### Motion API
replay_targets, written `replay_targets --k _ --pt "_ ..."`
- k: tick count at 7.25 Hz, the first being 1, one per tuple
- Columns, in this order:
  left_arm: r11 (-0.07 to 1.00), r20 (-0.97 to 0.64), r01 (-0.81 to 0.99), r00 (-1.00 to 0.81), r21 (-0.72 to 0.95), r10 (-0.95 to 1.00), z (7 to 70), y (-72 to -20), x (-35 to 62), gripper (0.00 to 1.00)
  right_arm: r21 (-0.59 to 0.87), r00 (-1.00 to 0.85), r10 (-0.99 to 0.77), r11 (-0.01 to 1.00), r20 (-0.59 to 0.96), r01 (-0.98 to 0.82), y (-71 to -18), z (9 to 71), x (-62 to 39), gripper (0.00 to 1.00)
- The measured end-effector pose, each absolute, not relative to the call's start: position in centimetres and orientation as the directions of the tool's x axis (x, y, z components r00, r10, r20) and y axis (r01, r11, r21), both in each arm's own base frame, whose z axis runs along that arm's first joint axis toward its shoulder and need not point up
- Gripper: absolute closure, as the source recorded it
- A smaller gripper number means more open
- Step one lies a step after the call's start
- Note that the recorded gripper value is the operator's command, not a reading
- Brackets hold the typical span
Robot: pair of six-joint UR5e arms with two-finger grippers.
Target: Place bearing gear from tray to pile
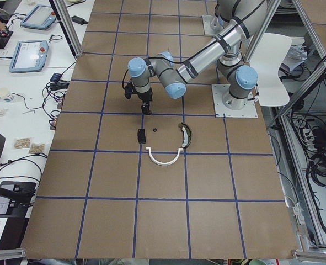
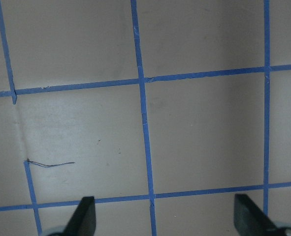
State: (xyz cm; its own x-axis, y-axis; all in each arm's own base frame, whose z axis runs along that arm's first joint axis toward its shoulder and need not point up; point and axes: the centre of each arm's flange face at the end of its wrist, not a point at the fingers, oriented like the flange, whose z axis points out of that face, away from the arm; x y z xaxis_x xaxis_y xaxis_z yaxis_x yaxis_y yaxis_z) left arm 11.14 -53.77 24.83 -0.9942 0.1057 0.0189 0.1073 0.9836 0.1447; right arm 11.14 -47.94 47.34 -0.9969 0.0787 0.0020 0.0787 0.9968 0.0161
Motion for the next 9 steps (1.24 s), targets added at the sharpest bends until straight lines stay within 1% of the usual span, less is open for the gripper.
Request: replay_targets --k 2,4,5,6,8,9 --pt "0.979 0.039 0.109 -0.994 0.170 0.104 23.6 -53.2 13.5 0.00 0.014 -0.997 0.080 0.997 0.002 0.080 -47.8 47.4 11.1 0.00" --pt "0.974 0.080 0.071 -0.995 0.217 0.055 20.4 -51.3 16.6 0.00 0.013 -0.997 0.081 0.997 0.002 0.081 -47.8 47.4 11.1 0.00" --pt "0.970 0.092 0.061 -0.995 0.233 0.040 19.2 -50.9 17.0 0.02 0.013 -0.997 0.083 0.997 0.002 0.083 -47.8 47.4 11.1 0.00" --pt "0.969 0.098 0.057 -0.995 0.241 0.034 18.3 -50.9 17.1 0.10 0.013 -0.996 0.085 0.996 0.002 0.085 -47.8 47.4 11.1 0.00" --pt "0.970 0.095 0.056 -0.995 0.235 0.035 17.3 -51.3 17.4 0.78 0.013 -0.996 0.091 0.996 0.005 0.092 -47.8 47.4 10.9 0.00" --pt "0.972 0.088 0.062 -0.995 0.226 0.043 17.5 -51.5 17.5 0.49 0.013 -0.996 0.093 0.996 0.005 0.093 -47.8 47.4 10.9 0.00"
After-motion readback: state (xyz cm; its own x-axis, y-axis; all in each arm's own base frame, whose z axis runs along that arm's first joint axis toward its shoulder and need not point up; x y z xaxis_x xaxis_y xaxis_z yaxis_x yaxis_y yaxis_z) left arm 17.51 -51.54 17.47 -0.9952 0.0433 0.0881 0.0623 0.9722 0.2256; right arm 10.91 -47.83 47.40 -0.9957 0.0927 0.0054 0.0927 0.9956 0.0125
